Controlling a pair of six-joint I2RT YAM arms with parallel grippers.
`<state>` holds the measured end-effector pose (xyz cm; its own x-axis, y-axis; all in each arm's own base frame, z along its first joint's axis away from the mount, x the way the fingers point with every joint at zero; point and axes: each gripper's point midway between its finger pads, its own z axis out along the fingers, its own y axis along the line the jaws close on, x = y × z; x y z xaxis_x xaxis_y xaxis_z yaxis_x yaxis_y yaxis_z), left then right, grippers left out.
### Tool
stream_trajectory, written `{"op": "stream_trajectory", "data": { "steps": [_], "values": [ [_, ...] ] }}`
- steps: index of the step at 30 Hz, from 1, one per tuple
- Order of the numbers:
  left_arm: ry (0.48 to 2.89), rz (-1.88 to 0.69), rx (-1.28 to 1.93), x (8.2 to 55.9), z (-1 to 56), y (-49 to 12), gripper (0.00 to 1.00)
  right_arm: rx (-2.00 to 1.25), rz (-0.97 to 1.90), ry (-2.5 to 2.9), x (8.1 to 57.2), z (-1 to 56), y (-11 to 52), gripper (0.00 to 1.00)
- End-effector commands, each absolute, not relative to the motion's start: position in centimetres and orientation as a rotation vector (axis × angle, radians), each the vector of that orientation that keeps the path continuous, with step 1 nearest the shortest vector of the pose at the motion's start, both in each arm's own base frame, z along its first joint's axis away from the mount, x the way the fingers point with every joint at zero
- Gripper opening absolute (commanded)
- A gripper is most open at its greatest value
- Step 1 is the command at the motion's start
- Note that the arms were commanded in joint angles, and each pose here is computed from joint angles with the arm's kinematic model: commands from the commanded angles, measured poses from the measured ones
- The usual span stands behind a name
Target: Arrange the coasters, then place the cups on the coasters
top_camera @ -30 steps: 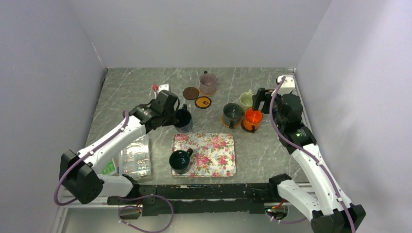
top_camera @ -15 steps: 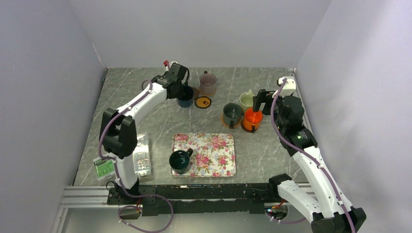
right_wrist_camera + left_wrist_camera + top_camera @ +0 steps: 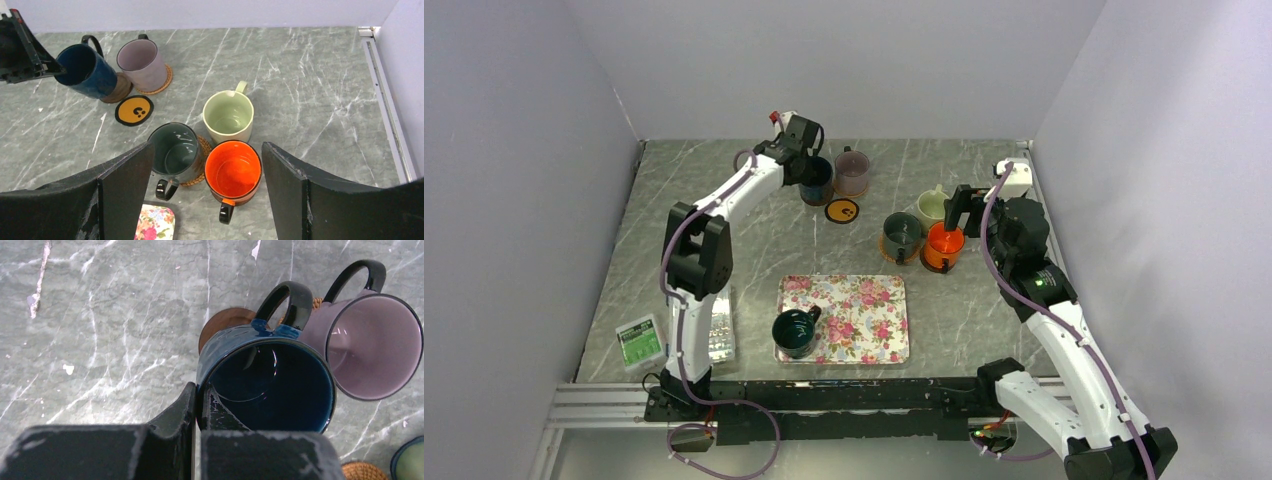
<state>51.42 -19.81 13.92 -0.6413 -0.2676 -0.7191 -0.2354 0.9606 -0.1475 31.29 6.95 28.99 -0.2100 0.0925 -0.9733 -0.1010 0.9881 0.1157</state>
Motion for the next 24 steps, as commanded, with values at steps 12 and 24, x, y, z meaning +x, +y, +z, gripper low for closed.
{"op": "stream_trajectory", "data": {
  "steps": [12,24],
  "values": [
    [2.135,-0.132,-0.528,55.7,16.1,-20.1,0.03,0.014,0.167,1.78,31.3,28.7,6.6,0.83],
    [2.135,-0.161,-0.593,56.4,14.9,-20.6,0.03,0.014,0.166,1.797,31.5,28.2,6.7,0.83]
  ]
}}
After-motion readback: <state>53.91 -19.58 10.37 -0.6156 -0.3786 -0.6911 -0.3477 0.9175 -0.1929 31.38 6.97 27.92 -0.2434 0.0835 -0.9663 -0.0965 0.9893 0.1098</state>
